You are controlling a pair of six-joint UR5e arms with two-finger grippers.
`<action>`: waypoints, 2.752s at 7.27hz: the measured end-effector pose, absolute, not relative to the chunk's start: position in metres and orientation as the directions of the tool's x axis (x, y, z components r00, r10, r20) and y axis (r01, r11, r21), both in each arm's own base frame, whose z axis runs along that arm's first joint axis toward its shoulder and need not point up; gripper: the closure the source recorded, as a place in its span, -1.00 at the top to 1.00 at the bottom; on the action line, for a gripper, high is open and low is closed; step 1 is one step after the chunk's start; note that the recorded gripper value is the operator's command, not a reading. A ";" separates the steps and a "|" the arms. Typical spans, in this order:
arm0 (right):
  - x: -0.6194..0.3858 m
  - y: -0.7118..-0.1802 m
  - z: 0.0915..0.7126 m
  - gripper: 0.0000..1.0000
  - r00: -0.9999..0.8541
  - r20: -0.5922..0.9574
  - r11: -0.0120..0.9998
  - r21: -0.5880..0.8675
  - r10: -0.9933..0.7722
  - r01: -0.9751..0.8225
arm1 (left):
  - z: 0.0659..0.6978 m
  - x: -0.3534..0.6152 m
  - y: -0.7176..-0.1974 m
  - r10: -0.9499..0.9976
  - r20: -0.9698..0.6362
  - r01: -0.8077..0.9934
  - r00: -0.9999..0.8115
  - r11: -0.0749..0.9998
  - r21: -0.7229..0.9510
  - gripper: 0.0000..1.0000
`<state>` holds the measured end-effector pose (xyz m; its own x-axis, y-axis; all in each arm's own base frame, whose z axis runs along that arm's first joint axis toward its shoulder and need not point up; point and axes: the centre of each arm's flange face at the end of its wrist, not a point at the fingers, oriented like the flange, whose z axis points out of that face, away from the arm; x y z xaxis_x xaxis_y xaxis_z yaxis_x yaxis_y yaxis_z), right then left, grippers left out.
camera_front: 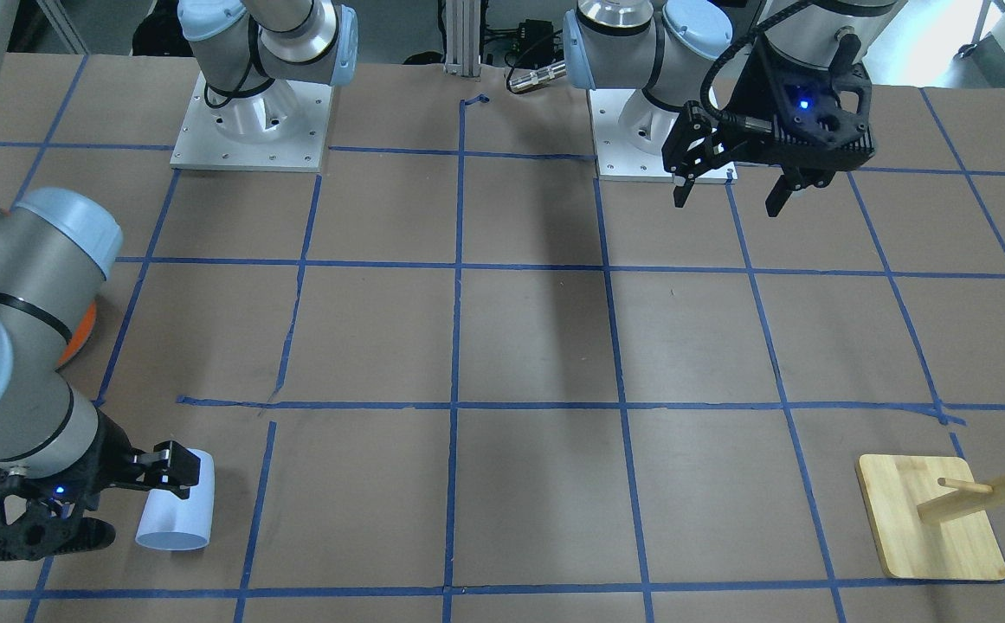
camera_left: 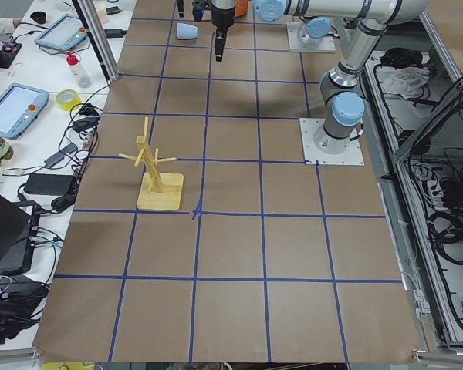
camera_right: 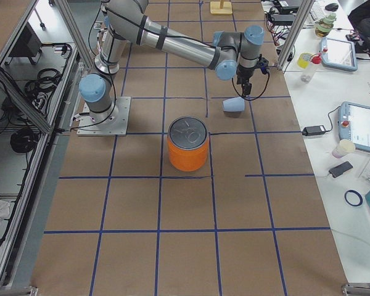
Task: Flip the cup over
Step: 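Lower the right gripper over the upside-down white cup, then grasp the white cup with the right gripper and lift it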
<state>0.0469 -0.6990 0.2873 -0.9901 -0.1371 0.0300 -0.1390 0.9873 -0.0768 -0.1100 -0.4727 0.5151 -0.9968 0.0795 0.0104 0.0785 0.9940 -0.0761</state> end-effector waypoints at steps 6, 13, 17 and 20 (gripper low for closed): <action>0.047 -0.697 0.192 0.54 -0.986 0.021 0.982 -0.089 -0.166 -0.168 | 0.515 -0.110 -0.473 0.079 0.011 0.078 -0.997 0.994 -0.076 1.00; 0.178 -0.675 0.262 0.20 -0.855 -0.016 0.838 -0.208 -0.518 -0.504 | 0.515 -0.110 -0.473 0.080 0.011 0.079 -0.997 0.994 -0.076 1.00; 0.363 -0.607 0.254 0.13 -0.474 0.139 0.442 -0.207 -0.870 -0.873 | 0.518 -0.109 -0.471 0.080 0.007 0.079 -0.997 0.993 -0.083 1.00; 0.411 -0.589 0.219 0.13 -0.069 0.250 0.038 -0.125 -0.966 -0.991 | 0.521 -0.107 -0.471 0.085 0.006 0.084 -0.996 0.993 -0.087 1.00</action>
<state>0.4110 -0.5894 0.2187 -0.0687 -0.9658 0.2502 -0.9915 0.0382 -0.1247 -0.1067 -0.4706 0.5205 -0.9963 0.0853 0.0060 0.0844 0.9926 -0.0873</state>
